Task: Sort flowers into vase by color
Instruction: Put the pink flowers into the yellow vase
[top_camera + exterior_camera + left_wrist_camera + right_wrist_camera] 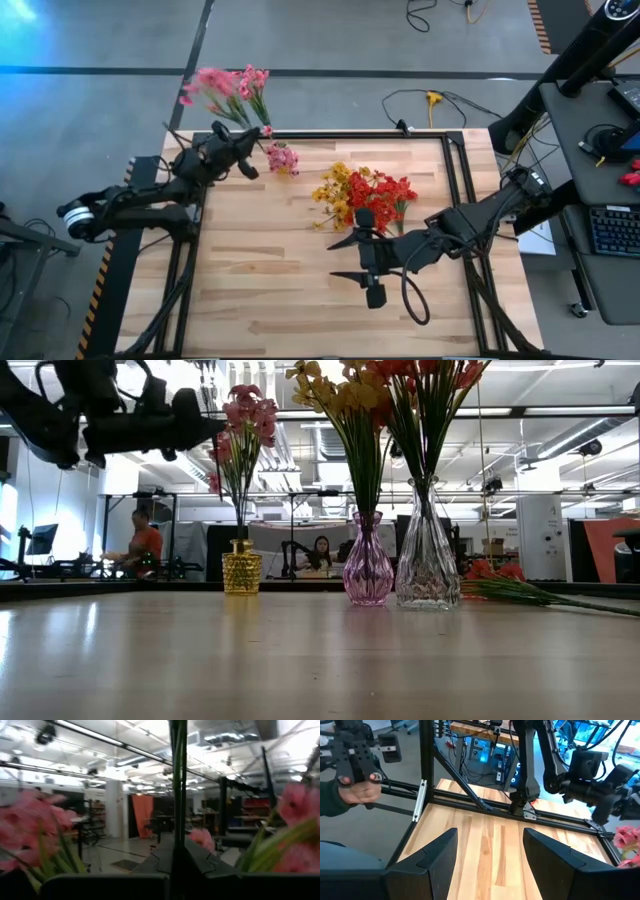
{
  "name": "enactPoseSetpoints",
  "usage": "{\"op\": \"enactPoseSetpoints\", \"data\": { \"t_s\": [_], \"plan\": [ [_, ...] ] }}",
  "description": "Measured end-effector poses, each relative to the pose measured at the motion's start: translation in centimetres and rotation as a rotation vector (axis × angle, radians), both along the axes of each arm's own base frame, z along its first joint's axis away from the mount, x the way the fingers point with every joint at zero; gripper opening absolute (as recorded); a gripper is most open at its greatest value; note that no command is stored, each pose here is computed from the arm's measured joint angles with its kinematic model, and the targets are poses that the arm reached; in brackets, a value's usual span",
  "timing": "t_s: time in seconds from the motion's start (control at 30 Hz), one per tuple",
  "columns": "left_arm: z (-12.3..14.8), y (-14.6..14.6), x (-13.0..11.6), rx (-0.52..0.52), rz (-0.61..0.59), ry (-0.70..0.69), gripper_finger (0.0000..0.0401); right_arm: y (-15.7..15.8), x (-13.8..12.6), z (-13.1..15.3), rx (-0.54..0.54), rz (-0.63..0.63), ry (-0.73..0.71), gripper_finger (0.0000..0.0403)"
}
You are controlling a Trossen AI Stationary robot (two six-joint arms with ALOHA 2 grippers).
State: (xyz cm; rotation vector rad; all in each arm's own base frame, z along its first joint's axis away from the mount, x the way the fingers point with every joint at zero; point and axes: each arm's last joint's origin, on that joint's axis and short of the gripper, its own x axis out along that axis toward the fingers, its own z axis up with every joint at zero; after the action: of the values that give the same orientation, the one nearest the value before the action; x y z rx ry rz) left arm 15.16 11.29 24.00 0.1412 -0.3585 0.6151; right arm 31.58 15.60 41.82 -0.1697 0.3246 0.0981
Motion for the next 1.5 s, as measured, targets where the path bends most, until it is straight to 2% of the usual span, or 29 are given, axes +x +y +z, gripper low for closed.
{"op": "enactPoseSetpoints", "data": {
  "t_s": [0.33,0.6,1.1,1.5],
  "plan": [
    [-1.6,1.7,0.9,0.026,-0.018,0.016,0.0000,-1.0,0.5,0.0,-0.003,-0.032,0.000,0.0219],
    [-3.3,3.0,1.2,0.000,0.018,0.043,0.0000,-1.3,0.6,0.0,-0.004,-0.039,0.000,0.0219],
    [-4.6,5.0,3.2,-0.029,0.021,0.073,0.0000,-1.5,0.7,-0.2,-0.007,-0.045,0.007,0.0219],
    [-5.3,5.6,3.4,-0.064,0.031,0.091,0.0000,-1.5,0.7,-0.4,-0.015,-0.043,0.013,0.0219]
  ]
}}
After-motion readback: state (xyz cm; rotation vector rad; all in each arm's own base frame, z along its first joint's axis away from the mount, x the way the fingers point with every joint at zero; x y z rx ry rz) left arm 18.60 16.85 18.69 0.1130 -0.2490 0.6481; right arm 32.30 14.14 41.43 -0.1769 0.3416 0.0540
